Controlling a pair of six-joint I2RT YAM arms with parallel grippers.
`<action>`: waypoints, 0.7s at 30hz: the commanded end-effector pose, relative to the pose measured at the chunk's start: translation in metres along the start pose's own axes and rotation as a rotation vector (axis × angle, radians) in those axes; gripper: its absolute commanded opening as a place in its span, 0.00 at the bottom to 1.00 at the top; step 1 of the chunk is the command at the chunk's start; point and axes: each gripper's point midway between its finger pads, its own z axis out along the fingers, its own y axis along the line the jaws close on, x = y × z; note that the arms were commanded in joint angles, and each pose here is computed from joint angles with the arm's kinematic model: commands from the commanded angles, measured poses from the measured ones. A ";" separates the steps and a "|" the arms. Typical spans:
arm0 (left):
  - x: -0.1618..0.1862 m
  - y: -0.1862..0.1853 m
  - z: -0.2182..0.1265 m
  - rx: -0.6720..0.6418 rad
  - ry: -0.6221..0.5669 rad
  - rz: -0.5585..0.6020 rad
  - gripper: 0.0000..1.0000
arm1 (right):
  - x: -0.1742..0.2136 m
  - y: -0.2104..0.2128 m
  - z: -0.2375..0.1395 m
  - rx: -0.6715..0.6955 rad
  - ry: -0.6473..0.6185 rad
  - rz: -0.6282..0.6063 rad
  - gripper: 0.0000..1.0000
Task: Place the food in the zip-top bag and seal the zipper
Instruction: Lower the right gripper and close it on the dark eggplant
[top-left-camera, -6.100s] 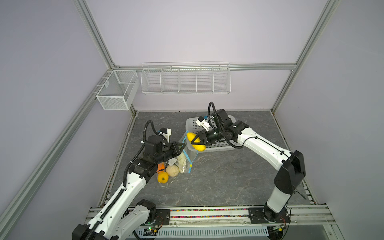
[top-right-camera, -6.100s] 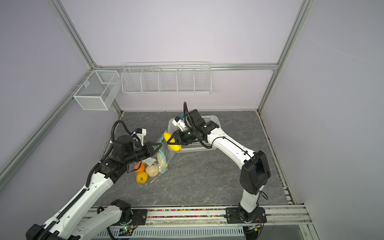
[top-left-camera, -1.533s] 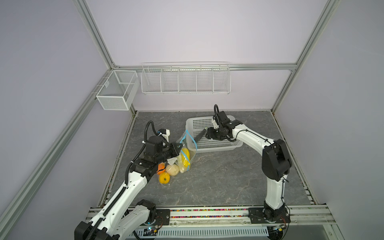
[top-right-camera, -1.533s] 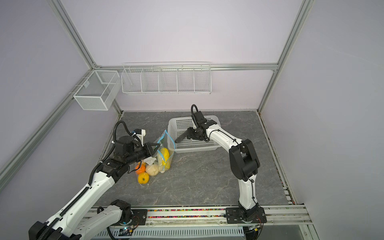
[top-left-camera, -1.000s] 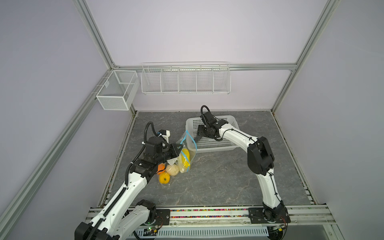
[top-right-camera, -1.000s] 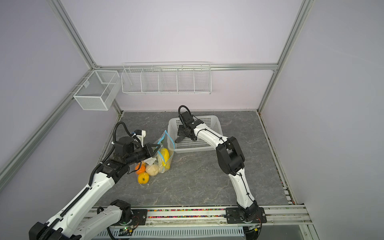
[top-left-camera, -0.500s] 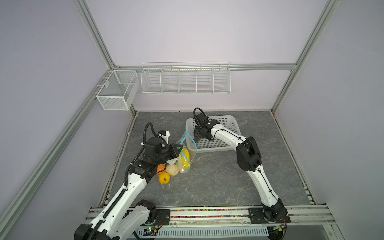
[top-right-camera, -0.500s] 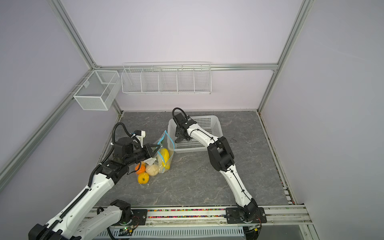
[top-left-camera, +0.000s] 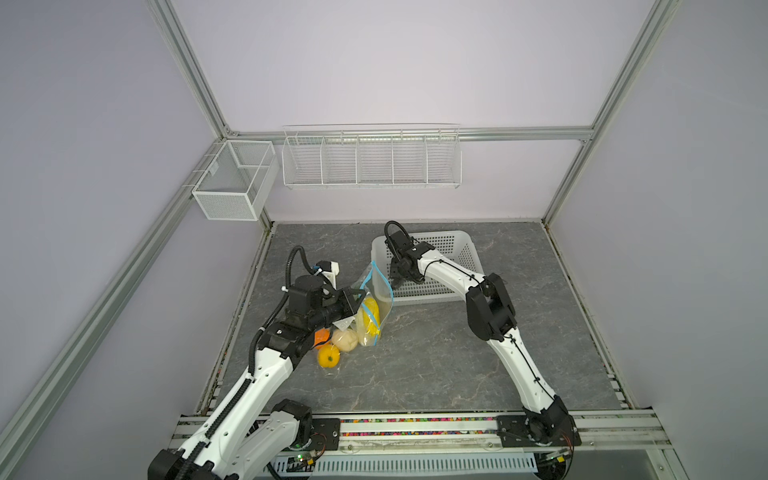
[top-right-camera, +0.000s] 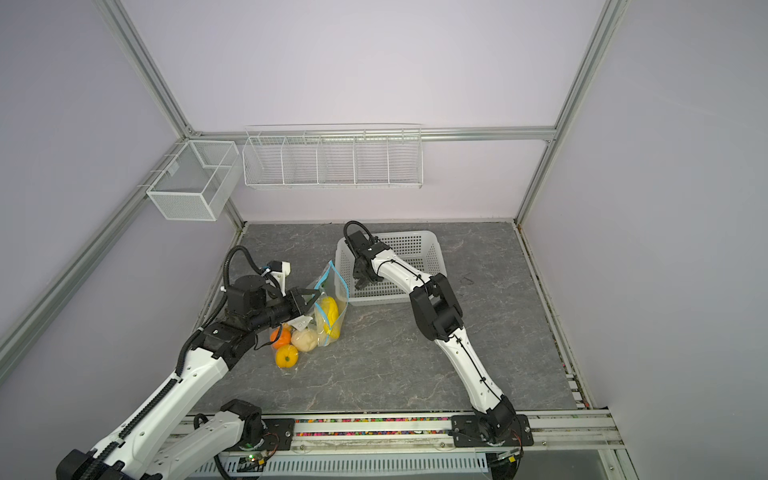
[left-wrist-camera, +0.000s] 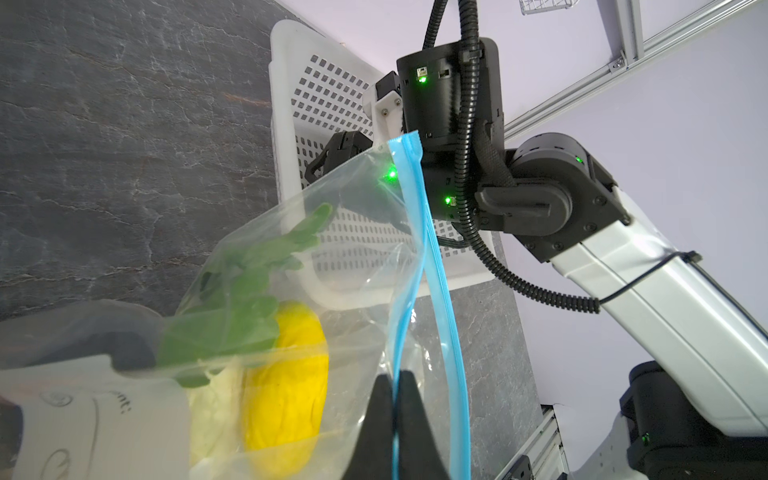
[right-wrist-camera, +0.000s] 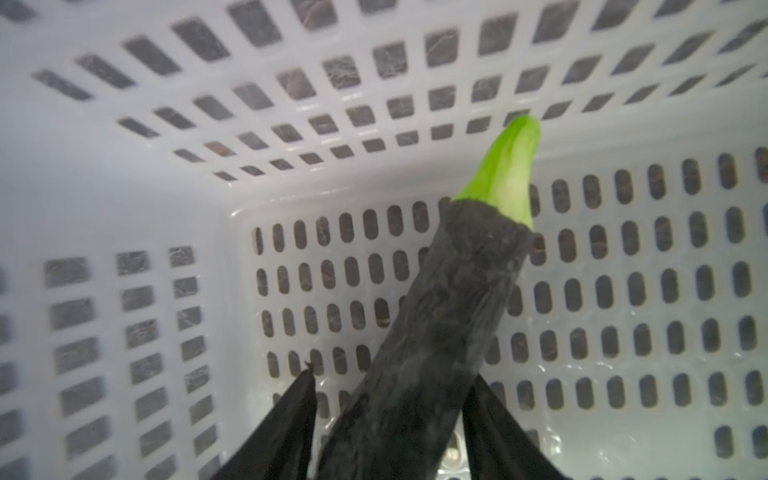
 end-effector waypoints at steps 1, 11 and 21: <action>0.000 -0.001 0.000 0.013 -0.003 -0.003 0.00 | 0.004 -0.004 0.008 -0.014 0.043 0.029 0.55; -0.001 -0.002 0.003 0.020 0.001 -0.008 0.00 | 0.004 -0.008 0.011 -0.074 0.084 0.072 0.47; -0.002 -0.004 0.000 0.027 -0.006 -0.006 0.00 | -0.011 -0.010 -0.011 -0.129 0.045 0.093 0.42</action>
